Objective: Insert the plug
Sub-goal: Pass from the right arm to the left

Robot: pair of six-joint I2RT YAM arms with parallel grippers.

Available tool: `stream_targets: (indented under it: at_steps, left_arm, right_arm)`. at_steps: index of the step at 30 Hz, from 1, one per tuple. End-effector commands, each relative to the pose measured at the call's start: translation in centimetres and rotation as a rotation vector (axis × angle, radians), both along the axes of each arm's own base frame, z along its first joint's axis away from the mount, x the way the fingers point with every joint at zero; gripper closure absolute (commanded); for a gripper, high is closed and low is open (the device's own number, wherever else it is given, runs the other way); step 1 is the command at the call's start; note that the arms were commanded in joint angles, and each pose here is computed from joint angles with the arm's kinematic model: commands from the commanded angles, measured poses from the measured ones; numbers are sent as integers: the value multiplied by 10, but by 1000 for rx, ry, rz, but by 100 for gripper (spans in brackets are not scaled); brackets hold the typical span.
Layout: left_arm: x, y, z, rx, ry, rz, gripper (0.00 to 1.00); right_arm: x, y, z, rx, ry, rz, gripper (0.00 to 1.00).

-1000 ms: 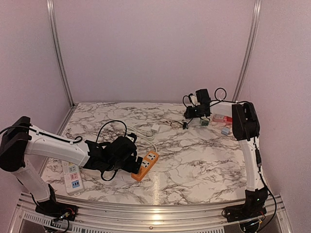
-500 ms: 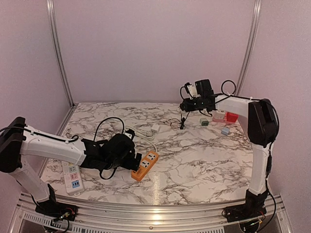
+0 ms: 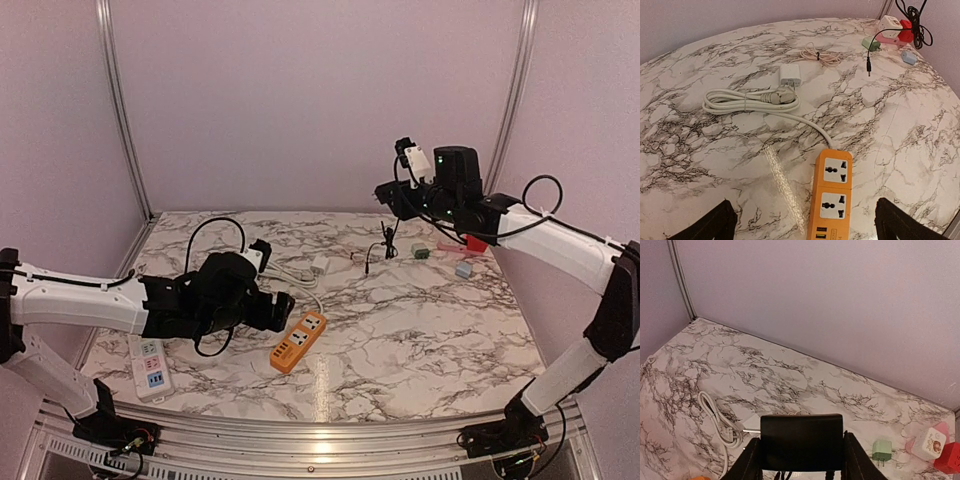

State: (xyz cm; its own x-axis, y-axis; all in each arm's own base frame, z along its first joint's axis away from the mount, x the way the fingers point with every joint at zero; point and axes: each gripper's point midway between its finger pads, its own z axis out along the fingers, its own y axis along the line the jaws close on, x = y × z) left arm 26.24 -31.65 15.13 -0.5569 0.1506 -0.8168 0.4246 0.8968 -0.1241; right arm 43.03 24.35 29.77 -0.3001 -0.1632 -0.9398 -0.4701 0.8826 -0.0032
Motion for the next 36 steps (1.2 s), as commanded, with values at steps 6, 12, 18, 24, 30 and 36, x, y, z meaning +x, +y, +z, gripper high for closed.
stream_targets:
  at_steps: [6,12,18,24,30,36]
  left_arm:
    - [-13,-41,61,-178,-126,-245,1]
    - [-16,-63,85,-215,-156,-329,1]
    - [-24,-75,97,-175,-238,-437,1]
    - [-20,-73,88,-21,-362,-468,1]
    - [-13,-74,87,67,-429,-423,1]
    - [-14,-79,93,87,-498,-410,1]
  right_arm:
    - [-80,18,15,107,-20,75,69]
    - [-131,48,2,152,-14,217,68]
    - [-166,73,-13,223,97,360,68]
    - [-182,84,-12,303,152,430,67]
    - [-188,87,-7,357,185,453,67]
    - [-190,88,-11,366,212,457,67]
